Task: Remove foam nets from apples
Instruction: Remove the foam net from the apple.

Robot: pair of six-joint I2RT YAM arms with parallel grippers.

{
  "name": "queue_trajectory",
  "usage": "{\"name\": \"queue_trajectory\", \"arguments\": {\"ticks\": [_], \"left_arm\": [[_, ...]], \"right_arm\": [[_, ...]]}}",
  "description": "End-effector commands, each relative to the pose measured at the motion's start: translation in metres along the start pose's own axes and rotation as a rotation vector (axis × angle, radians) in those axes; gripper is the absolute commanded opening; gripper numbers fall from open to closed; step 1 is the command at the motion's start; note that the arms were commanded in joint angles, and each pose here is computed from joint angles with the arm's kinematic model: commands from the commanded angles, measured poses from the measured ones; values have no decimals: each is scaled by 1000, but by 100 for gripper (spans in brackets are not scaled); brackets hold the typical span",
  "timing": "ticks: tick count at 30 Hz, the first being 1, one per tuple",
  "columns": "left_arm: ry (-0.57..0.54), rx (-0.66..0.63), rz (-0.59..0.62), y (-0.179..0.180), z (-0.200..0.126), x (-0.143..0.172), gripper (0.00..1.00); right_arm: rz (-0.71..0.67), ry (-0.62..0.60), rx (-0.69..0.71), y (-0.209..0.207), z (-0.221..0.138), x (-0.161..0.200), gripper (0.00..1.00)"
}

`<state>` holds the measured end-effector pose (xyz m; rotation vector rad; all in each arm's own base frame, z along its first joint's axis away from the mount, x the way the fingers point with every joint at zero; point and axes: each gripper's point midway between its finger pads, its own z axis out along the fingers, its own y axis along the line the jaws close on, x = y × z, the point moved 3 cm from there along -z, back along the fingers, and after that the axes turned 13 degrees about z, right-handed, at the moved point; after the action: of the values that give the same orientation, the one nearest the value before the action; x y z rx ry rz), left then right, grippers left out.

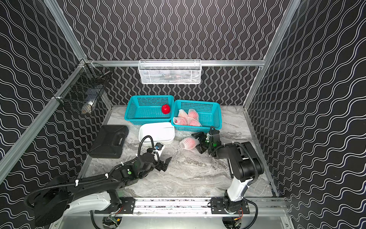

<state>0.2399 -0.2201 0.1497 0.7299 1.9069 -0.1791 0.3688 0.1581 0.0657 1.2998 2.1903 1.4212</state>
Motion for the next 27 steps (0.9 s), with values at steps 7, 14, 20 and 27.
{"name": "queue_trajectory", "arguments": {"ticks": [7,14,20,27], "left_arm": [[0,-13,0,3,-1,-4,100],[3,-13,3,2,2,-3,100],[6,-7,8,0,3,-4,100],[8,-7,13,1,3,-4,100]], "right_arm": [[-153,-46,37,3,-3,0,76],[-337,-6,46,9,-3,14,65],[-356,16,75,2,5,16,70],[-483,14,49,21,7,31,63]]}}
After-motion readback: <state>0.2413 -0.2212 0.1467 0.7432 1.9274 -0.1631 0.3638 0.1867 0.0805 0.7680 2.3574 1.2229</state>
